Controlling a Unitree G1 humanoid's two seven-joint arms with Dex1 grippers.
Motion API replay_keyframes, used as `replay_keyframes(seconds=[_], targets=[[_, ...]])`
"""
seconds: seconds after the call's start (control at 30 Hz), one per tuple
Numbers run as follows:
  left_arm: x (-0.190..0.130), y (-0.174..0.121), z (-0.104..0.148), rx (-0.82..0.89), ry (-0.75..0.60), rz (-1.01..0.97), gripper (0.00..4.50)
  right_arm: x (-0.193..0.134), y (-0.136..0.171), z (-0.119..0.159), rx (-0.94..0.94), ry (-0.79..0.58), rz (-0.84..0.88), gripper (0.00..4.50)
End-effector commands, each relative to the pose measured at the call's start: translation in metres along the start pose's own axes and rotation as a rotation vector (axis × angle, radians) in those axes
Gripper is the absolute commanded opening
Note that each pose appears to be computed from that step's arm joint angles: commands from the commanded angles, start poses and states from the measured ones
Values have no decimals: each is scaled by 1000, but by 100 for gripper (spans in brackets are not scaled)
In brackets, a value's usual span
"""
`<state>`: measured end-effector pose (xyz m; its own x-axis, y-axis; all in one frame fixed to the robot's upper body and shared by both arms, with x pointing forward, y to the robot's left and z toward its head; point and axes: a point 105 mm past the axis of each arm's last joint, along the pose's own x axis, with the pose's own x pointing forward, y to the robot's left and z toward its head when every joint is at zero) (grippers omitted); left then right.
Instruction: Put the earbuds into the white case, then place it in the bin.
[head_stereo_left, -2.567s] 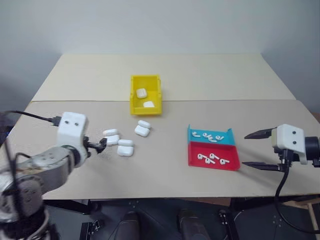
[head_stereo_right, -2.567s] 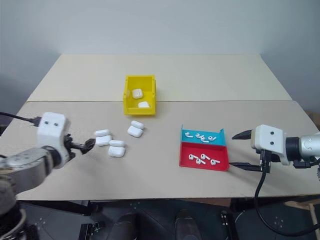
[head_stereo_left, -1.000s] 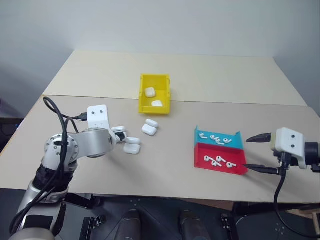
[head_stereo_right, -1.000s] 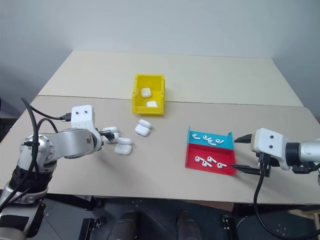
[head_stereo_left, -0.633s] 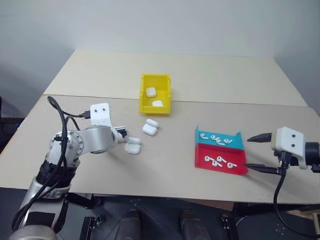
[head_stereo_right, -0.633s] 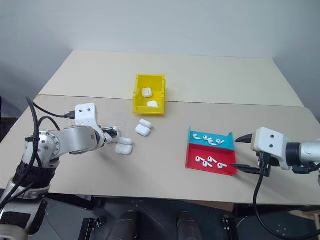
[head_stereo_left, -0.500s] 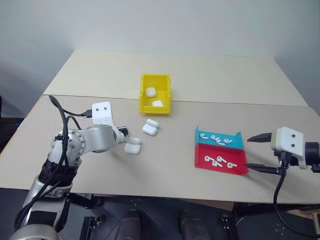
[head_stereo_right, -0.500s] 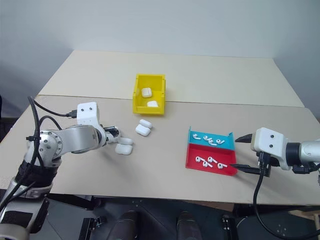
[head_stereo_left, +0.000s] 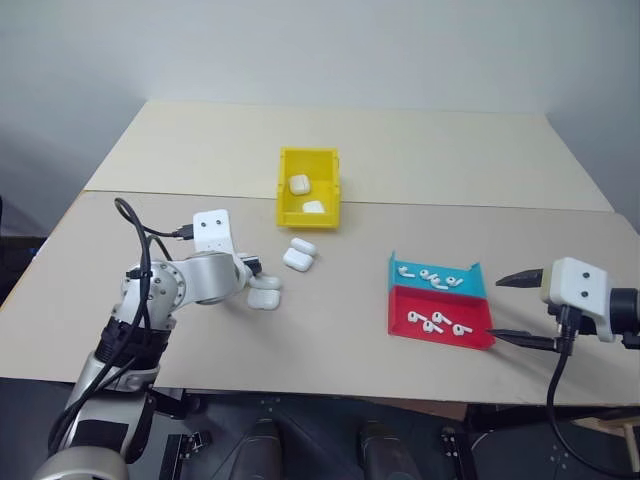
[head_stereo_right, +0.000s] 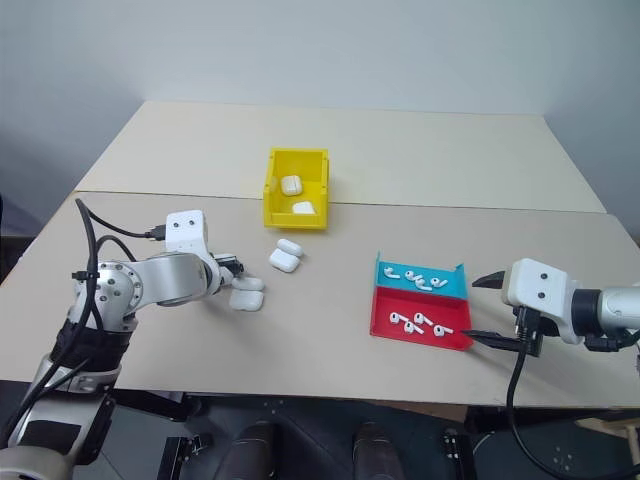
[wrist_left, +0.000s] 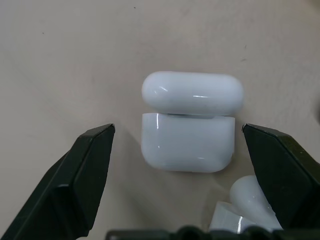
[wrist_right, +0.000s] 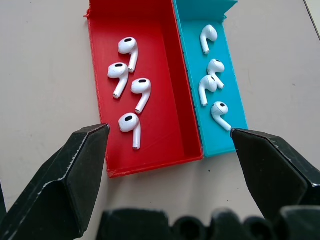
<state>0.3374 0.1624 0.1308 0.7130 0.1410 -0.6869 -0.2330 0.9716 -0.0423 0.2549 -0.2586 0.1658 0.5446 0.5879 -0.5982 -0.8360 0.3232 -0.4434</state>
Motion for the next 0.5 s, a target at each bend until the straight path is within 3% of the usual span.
replay_keyframes(seconds=[0.03,0.33,0.5], targets=[[1,2,3,1,-9,1,445,-8,-6,10,-31,-15,-53,450],[6,-4,-3,39,4,-14,445,-6,-7,9,-32,-13,-70,450],[8,-2,1,55,-20,7,329,-5,-8,9,-32,-14,-81,450]])
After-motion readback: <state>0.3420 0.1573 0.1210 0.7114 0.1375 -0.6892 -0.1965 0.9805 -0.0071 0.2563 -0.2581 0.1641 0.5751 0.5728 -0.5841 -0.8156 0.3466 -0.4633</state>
